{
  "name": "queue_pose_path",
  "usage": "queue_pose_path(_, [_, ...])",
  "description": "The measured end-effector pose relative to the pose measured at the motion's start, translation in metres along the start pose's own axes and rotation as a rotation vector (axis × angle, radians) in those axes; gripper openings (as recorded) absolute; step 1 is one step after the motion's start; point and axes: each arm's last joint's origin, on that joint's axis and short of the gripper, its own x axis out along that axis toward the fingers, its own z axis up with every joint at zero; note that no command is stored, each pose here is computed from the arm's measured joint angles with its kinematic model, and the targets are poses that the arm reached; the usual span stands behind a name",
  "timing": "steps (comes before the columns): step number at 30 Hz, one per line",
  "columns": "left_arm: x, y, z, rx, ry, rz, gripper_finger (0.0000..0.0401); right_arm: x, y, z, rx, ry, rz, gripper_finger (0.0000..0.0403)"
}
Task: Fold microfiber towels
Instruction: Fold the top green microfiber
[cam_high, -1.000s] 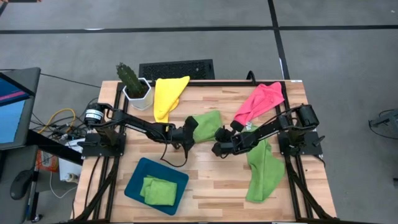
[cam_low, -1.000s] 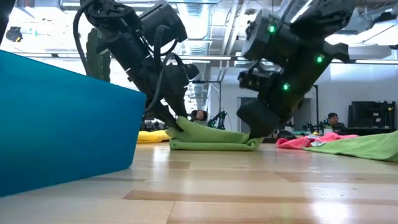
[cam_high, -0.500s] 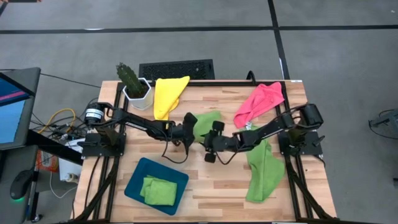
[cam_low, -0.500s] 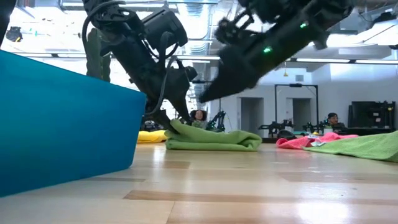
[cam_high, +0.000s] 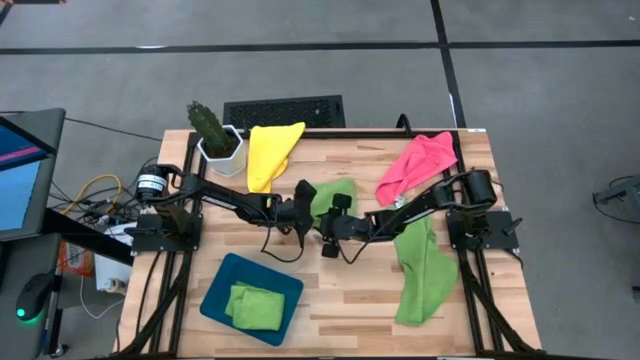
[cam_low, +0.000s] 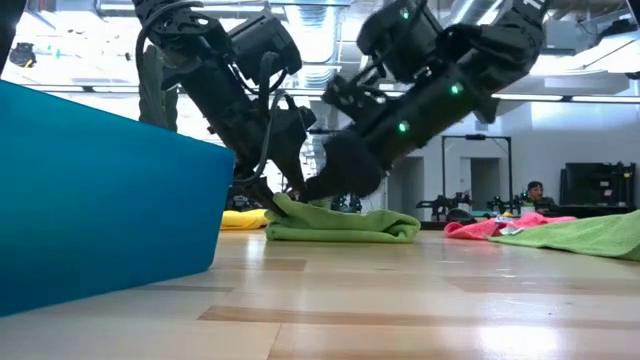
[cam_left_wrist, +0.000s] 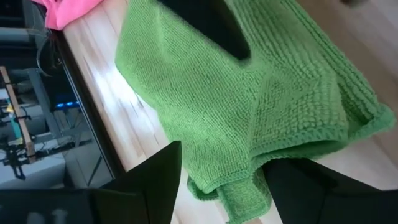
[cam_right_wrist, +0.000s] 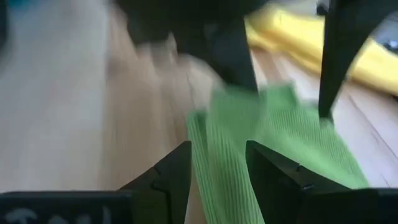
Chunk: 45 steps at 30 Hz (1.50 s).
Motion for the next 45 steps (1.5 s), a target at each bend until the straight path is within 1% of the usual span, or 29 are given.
queue_pose_path(2, [0.0, 0.0, 0.0, 0.007, 0.011, 0.008, 0.0211, 0.001, -0.002, -0.002, -0.008, 0.011, -0.006, 0.0175])
queue_pose_path(4, [0.0, 0.001, -0.001, 0.009, 0.033, 0.023, 0.0211, 0.005, -0.003, -0.002, 0.004, 0.002, 0.018, 0.0176])
queue_pose_path(7, [-0.001, 0.006, 0.001, 0.006, 0.042, 0.034, 0.0211, 0.009, -0.005, -0.009, 0.011, 0.03, 0.02, 0.0174])
queue_pose_path(13, [-0.003, 0.012, 0.005, 0.025, 0.039, 0.049, 0.0211, 0.016, -0.011, -0.014, 0.04, 0.05, 0.007, 0.0157])
queue_pose_path(15, [-0.004, 0.013, 0.004, 0.043, 0.061, 0.047, 0.0211, 0.016, -0.012, -0.015, 0.037, 0.06, 0.005, 0.0148])
queue_pose_path(19, [-0.006, 0.017, 0.004, 0.117, 0.141, 0.055, 0.0211, 0.016, -0.012, -0.015, 0.039, 0.056, 0.014, 0.0133])
queue_pose_path(22, [-0.009, 0.022, 0.005, 0.126, 0.162, 0.042, 0.0211, 0.019, -0.011, -0.017, 0.043, 0.059, 0.053, 0.0127])
queue_pose_path(24, [-0.01, 0.023, 0.005, 0.117, 0.164, 0.029, 0.0211, 0.021, -0.01, -0.023, 0.041, 0.087, 0.054, 0.0125])
queue_pose_path(27, [-0.012, 0.025, 0.006, 0.101, 0.153, 0.005, 0.0211, 0.026, -0.009, -0.026, 0.069, 0.084, 0.048, 0.0122])
queue_pose_path(31, [-0.015, 0.024, 0.002, 0.151, 0.227, -0.028, 0.0211, 0.029, -0.009, -0.029, 0.1, 0.09, 0.043, 0.0121])
queue_pose_path(34, [-0.024, 0.032, 0.001, 0.096, 0.237, -0.042, 0.0211, 0.029, -0.009, -0.029, 0.099, 0.09, 0.043, 0.0123])
queue_pose_path(37, [-0.041, 0.043, -0.001, -0.009, 0.199, -0.029, 0.0211, 0.027, -0.009, -0.028, 0.098, 0.093, 0.043, 0.0122])
queue_pose_path(39, [-0.055, 0.051, -0.003, -0.135, 0.127, -0.027, 0.0211, 0.027, -0.009, -0.028, 0.092, 0.093, 0.043, 0.0123])
queue_pose_path(41, [-0.067, 0.055, -0.003, -0.256, 0.001, -0.094, 0.021, 0.027, -0.009, -0.028, 0.09, 0.093, 0.043, 0.0123])
queue_pose_path(42, [-0.07, 0.054, -0.002, -0.277, -0.058, -0.135, 0.0208, 0.027, -0.009, -0.028, 0.09, 0.093, 0.044, 0.0123])
queue_pose_path(43, [-0.071, 0.049, 0.0, -0.273, -0.095, -0.164, 0.0206, 0.027, -0.009, -0.028, 0.089, 0.094, 0.044, 0.0123])
queue_pose_path(45, [-0.069, 0.039, 0.007, -0.222, -0.142, -0.157, 0.0199, 0.027, -0.01, -0.028, 0.089, 0.093, 0.044, 0.0123])
